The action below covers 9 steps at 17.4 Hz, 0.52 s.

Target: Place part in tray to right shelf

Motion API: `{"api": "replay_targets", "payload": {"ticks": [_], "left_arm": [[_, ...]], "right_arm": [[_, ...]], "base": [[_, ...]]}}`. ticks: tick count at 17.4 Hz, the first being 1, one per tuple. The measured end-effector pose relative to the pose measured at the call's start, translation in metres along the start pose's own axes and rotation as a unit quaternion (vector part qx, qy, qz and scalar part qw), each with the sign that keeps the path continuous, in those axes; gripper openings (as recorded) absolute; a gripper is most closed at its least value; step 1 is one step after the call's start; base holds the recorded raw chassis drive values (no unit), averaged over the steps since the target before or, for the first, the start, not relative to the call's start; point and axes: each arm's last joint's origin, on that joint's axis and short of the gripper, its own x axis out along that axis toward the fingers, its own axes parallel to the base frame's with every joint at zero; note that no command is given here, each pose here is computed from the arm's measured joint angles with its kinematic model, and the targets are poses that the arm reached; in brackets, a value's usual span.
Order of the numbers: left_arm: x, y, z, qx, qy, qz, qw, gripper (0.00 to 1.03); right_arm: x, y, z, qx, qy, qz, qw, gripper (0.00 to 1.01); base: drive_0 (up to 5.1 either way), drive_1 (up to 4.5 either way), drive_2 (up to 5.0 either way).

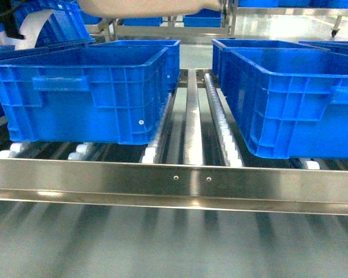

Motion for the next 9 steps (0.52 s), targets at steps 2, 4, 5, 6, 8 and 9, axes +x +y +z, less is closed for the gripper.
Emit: {"api": "replay_targets", "payload": {"ticks": [2,4,5,6,8,9], "left_arm": [[0.003,-0.001,0.006,0.009,-0.018,0.004,0.9998,0.15],[0.008,-0.002,0.015,0.022,-0.043,0.018,0.9987,0.15],[0.009,-0.002,0.017,0.027,-0.048,0.022,0.9982,0.15],[0.012,-0.001,0.02,0.037,-0.057,0.029,0.9973,0.15],[0.019,-0.002,0.028,0.054,-0.076,0.039,0.9949,0.15],[0.027,-0.003,0.033,0.072,-0.093,0.045,0.992,0.15]], "right_arm": [[0.0,0.0,0.0,0.0,0.0,0.0,1.0,0.98],[0.0,0.0,0.0,0.0,0.0,0.0,1.0,0.98],[0.0,0.0,0.0,0.0,0.0,0.0,1.0,0.98],[0.0,0.0,0.0,0.0,0.0,0.0,1.0,0.98],[0.0,0.0,0.0,0.0,0.0,0.0,1.0,0.98],[0.0,0.0,0.0,0.0,0.0,0.0,1.0,0.98]], "base": [[0.0,0.0,0.0],[0.0,0.0,0.0],[0.0,0.0,0.0],[0.0,0.0,0.0],[0.0,0.0,0.0],[0.0,0.0,0.0]]}}
